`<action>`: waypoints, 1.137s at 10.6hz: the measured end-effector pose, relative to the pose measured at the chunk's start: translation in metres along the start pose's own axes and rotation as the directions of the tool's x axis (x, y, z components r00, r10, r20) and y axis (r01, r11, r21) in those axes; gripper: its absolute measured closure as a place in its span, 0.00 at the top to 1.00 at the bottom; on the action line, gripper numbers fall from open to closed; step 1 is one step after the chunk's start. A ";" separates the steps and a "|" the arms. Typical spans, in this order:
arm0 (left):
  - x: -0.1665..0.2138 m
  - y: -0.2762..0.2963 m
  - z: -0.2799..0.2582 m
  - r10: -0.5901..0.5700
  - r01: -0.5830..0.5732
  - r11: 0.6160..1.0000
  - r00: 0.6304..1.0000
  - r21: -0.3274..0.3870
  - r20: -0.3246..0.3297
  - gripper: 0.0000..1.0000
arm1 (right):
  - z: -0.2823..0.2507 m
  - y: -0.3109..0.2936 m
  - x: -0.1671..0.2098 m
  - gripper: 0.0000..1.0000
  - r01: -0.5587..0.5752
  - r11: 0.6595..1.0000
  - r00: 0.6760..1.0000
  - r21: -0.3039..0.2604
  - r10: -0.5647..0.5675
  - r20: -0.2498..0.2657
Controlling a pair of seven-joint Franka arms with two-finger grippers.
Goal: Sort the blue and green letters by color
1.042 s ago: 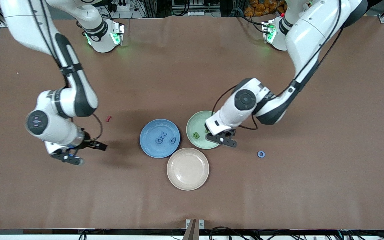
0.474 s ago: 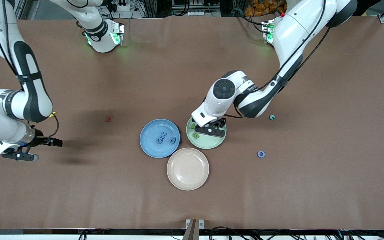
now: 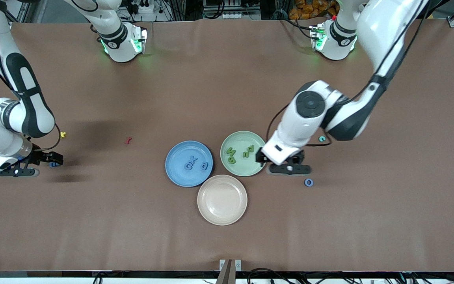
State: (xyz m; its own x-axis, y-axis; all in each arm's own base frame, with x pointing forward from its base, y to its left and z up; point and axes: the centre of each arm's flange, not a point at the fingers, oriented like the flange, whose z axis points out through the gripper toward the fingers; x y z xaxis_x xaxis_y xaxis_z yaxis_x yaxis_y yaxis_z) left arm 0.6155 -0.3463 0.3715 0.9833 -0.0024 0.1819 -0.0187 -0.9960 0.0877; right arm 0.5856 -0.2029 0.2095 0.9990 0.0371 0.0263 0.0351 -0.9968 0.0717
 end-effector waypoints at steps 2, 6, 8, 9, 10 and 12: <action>0.021 -0.041 -0.059 -0.056 0.060 0.996 0.997 0.059 -0.055 1.00 | 0.013 0.001 -0.010 1.00 0.034 0.999 0.999 -0.005 -0.034 -0.013; 0.036 -0.103 -0.152 -0.095 0.113 0.986 0.985 0.126 -0.146 1.00 | 0.026 0.011 -0.017 1.00 0.034 0.999 0.998 -0.019 -0.035 -0.043; 0.036 -0.133 -0.187 -0.044 0.056 0.993 0.993 0.104 -0.108 1.00 | 0.038 0.013 -0.020 1.00 0.031 0.999 0.998 -0.023 -0.032 -0.050; 0.034 -0.154 -0.207 -0.036 0.042 0.996 0.996 0.076 -0.077 1.00 | 0.040 0.013 -0.020 1.00 0.031 0.999 0.998 -0.024 -0.033 -0.052; 0.029 -0.179 -0.226 -0.055 0.058 0.996 0.997 0.061 -0.045 1.00 | 0.041 0.012 -0.019 0.95 0.033 0.999 0.998 -0.025 -0.034 -0.056; 0.021 -0.225 -0.260 -0.071 0.073 0.995 0.997 0.068 -0.023 1.00 | 0.041 0.012 -0.019 0.83 0.034 0.999 0.998 -0.025 -0.036 -0.058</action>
State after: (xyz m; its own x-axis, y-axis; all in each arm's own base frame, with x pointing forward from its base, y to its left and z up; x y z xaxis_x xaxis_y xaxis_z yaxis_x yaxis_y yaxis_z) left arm 0.5936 -0.0992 0.6103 0.9778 0.0705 0.1973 0.0651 -0.9973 0.0339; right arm 0.5685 -0.2181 0.1691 0.9937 0.0766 0.0818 0.0686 -0.9929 0.0974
